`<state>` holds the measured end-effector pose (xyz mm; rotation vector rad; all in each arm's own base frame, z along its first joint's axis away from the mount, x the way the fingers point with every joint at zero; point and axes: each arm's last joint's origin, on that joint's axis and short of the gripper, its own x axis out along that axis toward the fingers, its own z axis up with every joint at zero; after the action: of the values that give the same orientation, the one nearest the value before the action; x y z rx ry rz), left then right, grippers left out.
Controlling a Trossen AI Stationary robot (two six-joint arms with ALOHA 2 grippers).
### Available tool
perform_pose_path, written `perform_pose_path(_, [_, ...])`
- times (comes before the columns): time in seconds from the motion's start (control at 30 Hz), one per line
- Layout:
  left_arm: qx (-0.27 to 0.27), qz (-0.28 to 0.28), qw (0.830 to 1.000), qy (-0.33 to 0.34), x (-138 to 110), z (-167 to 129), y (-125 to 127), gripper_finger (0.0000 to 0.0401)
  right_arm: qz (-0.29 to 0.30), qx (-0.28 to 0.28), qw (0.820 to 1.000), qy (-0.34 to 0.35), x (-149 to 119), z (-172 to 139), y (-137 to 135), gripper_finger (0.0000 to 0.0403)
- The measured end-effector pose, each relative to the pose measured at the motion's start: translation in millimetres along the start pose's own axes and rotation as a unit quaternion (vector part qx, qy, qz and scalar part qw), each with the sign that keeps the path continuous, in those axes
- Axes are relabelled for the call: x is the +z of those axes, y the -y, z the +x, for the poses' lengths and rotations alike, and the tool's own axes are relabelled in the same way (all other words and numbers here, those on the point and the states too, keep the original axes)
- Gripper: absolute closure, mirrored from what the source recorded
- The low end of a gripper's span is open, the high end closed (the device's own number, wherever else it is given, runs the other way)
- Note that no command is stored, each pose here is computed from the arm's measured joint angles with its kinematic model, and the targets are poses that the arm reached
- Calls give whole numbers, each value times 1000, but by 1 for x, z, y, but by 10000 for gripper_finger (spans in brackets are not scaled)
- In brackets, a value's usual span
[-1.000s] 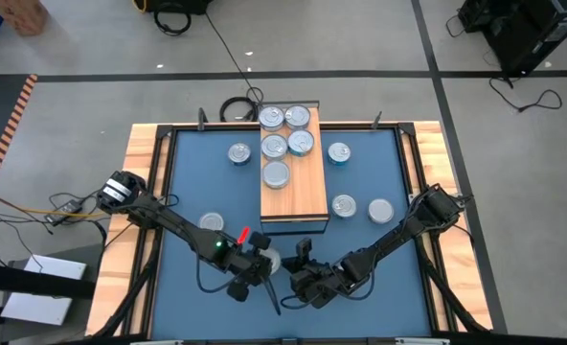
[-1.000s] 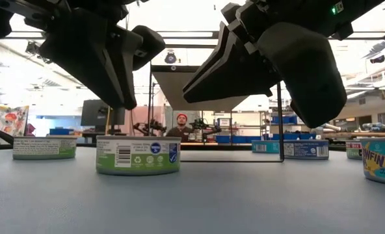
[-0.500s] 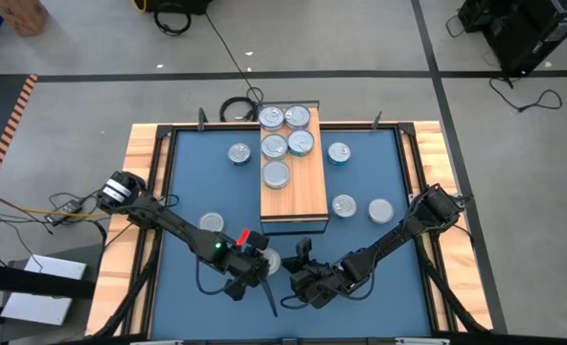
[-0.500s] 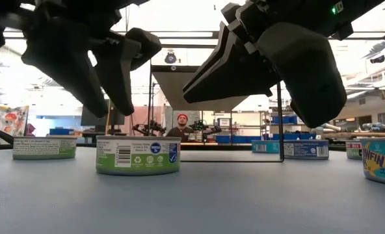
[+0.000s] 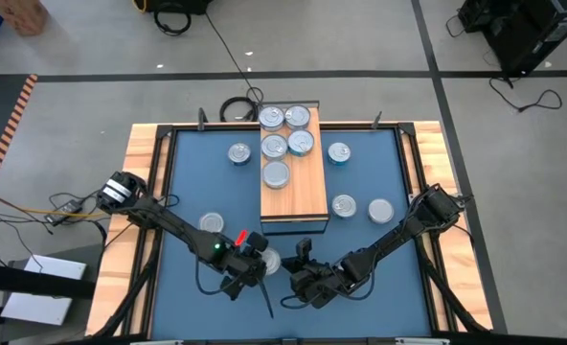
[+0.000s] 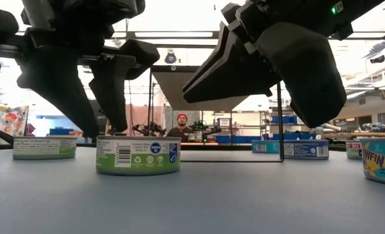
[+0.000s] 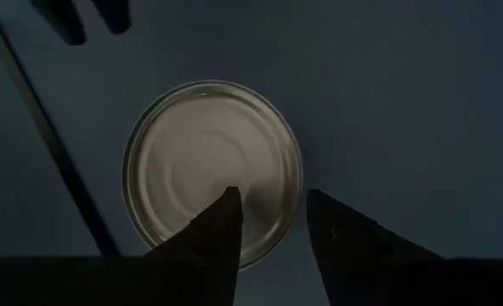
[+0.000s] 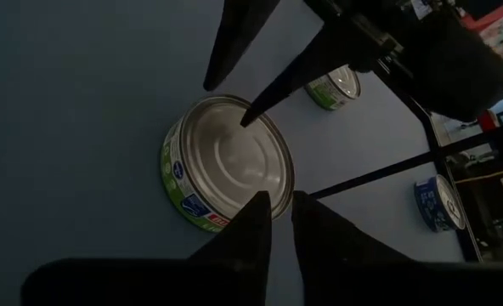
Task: Stack canned seafood by type on shelf
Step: Put the green tuna can on the shelf
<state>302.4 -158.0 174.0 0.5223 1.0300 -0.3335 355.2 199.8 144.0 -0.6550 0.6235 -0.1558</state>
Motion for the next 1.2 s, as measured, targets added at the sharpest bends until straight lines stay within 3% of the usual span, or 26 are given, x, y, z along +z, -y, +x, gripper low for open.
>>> perform_pose_path(0.37, [12, 36, 999, -28, -4, 10, 2, 283, 2, 0, 1000, 0, 0, 0, 0, 341])
perform_pose_path(0.73, [68, 43, 995, -52, -4, 14, 0, 391, 1, 0, 1000, 0, 0, 0, 0, 341])
perform_pose_path(1.2, [38, -11, 999, -15, 14, 6, -4, 400, -12, -27, 1000, 0, 1, -7, -5, 329])
